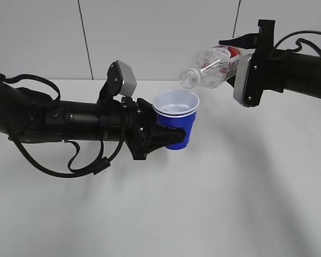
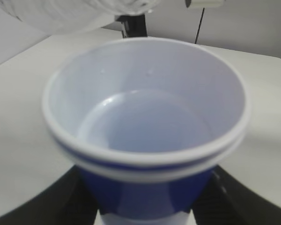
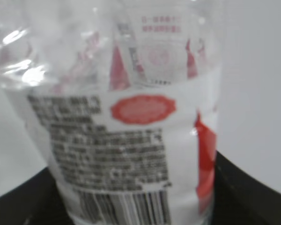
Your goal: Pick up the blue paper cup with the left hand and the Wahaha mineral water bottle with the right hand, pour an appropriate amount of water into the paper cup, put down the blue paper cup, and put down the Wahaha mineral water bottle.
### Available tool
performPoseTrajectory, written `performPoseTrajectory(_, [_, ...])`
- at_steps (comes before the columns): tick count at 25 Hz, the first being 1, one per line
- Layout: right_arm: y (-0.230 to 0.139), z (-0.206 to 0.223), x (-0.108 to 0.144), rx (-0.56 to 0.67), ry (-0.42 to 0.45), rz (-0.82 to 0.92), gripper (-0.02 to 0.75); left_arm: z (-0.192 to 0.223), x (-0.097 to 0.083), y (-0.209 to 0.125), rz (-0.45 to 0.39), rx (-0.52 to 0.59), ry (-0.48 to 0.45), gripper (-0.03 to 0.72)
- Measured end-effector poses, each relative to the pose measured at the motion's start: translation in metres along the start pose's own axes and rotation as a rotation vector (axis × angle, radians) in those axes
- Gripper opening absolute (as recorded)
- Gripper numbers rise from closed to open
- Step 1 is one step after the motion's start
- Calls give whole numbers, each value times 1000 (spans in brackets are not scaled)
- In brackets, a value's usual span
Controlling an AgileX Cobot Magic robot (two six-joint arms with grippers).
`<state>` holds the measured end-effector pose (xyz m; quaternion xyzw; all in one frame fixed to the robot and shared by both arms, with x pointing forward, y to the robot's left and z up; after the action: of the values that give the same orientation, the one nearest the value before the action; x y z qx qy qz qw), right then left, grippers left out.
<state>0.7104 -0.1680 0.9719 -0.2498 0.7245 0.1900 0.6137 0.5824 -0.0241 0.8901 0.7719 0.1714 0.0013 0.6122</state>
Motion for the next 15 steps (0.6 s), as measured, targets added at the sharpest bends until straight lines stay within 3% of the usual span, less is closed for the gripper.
performPoseTrajectory(15, [0, 0, 0, 0, 0, -80, 482, 0, -7, 2, 5, -12, -37, 423])
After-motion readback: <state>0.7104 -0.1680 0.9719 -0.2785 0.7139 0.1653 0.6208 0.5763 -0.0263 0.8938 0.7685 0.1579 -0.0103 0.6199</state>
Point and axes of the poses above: a point on each arm's last joint axis where the gripper is mounted, z pointing out along that axis toward the gripper, x along the wrist's bending axis when the last joint is at zero, y = z × x, the point moved 10 cm from there along z, pointing out along that axis toward the gripper, and after that the axes turned 7 degrees about -z, right-handed, at the moved point
